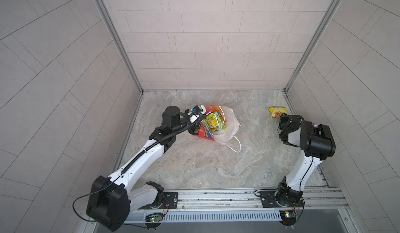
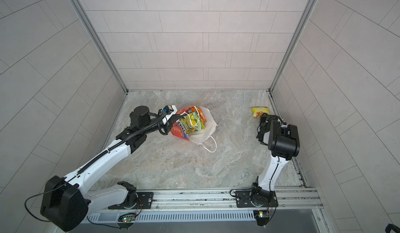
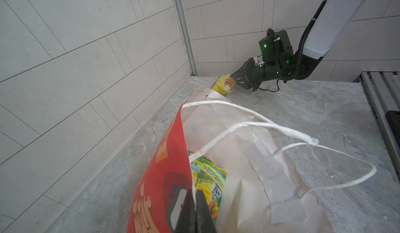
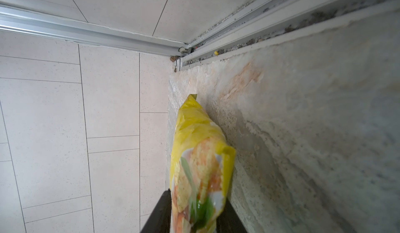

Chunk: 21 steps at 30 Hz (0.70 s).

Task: Take the snacks out of the paper bag
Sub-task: 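Lower the yellow packet onto the table away from the bag and release, then move the right gripper back to the bag's open mouth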

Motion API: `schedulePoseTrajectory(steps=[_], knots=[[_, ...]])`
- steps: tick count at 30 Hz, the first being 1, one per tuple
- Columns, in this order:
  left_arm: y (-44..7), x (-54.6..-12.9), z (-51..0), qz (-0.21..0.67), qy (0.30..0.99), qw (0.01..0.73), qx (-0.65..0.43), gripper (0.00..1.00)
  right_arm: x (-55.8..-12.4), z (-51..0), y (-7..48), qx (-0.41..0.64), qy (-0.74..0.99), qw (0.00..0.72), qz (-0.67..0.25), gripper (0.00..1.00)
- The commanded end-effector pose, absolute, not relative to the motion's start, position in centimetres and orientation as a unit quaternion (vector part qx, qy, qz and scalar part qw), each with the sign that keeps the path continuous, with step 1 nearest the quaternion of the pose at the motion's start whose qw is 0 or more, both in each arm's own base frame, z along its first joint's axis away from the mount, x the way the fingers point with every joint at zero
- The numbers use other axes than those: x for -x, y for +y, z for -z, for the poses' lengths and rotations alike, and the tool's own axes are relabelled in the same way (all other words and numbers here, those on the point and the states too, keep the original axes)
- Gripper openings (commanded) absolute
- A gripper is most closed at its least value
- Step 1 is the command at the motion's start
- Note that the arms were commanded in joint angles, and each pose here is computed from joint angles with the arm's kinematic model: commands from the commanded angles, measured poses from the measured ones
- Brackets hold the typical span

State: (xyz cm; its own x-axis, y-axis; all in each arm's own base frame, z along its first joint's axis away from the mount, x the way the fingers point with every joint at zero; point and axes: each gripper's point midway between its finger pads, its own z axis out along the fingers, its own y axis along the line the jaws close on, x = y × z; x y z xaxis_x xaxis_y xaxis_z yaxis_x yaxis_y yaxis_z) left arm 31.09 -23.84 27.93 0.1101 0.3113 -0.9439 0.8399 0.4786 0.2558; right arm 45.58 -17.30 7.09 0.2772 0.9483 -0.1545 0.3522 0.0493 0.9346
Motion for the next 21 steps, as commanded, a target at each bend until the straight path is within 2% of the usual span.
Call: schedulePoseTrajectory(steps=[1, 4, 12, 18, 21], knots=[[-24.2, -30.5, -30.1, 0.229, 0.592, 0.615, -0.467, 0.0, -45.2, -7.7, -17.7, -0.633, 0.505, 0.507, -0.296, 0.39], [-24.2, -30.4, -30.2, 0.229, 0.591, 0.616, -0.467, 0.0, -44.7, -8.0, -17.6, -0.631, 0.519, 0.502, -0.284, 0.47], [-24.2, -30.4, -30.2, 0.232, 0.591, 0.615, -0.467, 0.0, -41.2, -10.4, -16.8, -0.63, 0.574, 0.469, -0.231, 0.54], [-24.3, -30.2, -30.2, 0.236, 0.59, 0.614, -0.468, 0.0, -40.7, -14.5, -15.1, -0.587, 0.593, 0.484, -0.263, 0.53], [-24.3, -30.0, -30.4, 0.237, 0.589, 0.615, -0.468, 0.0, -41.8, -19.0, -11.9, -0.5, 0.628, 0.514, -0.303, 0.47]])
